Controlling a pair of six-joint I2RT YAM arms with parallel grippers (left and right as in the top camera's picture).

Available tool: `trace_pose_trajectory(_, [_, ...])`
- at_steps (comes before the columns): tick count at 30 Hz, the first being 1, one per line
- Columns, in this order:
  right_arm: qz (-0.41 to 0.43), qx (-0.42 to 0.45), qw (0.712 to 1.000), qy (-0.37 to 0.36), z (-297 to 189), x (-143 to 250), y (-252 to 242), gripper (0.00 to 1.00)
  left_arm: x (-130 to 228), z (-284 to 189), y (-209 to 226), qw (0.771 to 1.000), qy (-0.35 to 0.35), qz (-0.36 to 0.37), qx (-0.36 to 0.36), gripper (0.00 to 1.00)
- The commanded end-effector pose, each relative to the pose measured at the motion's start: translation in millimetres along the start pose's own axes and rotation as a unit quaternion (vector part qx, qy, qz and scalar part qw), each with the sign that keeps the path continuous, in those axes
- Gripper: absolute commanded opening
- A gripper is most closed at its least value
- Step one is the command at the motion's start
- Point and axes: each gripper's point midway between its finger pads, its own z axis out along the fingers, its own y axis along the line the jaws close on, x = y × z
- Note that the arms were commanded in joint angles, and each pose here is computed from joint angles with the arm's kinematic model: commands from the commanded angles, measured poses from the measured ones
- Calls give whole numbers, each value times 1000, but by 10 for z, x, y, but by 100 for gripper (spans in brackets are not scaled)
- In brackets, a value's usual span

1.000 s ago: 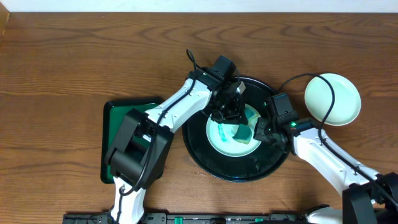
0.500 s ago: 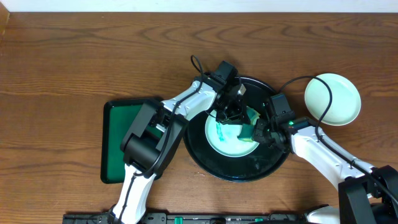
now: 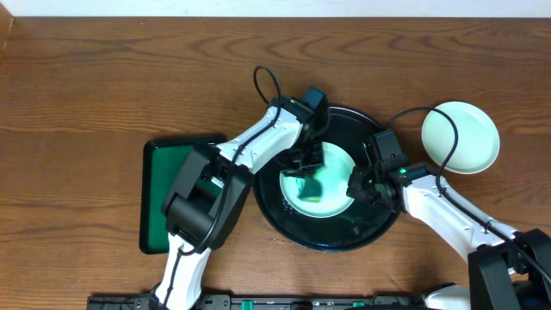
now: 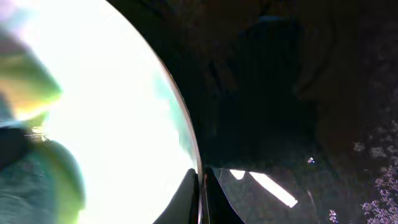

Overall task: Clean dirty plates on tray and stack at the side
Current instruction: 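Scrub the held plate with the sponge in circles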

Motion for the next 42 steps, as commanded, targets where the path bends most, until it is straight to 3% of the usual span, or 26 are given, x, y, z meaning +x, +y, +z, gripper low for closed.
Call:
trace_pose_trajectory(1, [4,9,1000,-3,7,-2,-30,1,-265,187,1187,959,-74,-47,-268,7])
trace_pose_trajectory(5, [4,9,1000,-3,7,-3,-32,1,-193,253,1085,970,-43,-23,-238,7])
trace_pose_trajectory(9, [4,9,1000,-3,7,-3,-31,1,24,453,401,997,45,52,-43,8])
trace_pose_trajectory(12, [4,9,1000,-2,7,-2,-31,1,147,410,-126,988,87,77,105,7])
trace_pose_trajectory(18, [4,9,1000,-2,7,-1,-32,1,196,243,-586,962,111,86,233,7])
trace_pose_trajectory(30, [5,11,1000,0,7,12,-41,1,297,175,-1030,944,127,68,295,8])
trace_pose_trajectory(42, [6,19,1000,11,5,66,-82,1,-331,404,-461,985,13,-42,167,7])
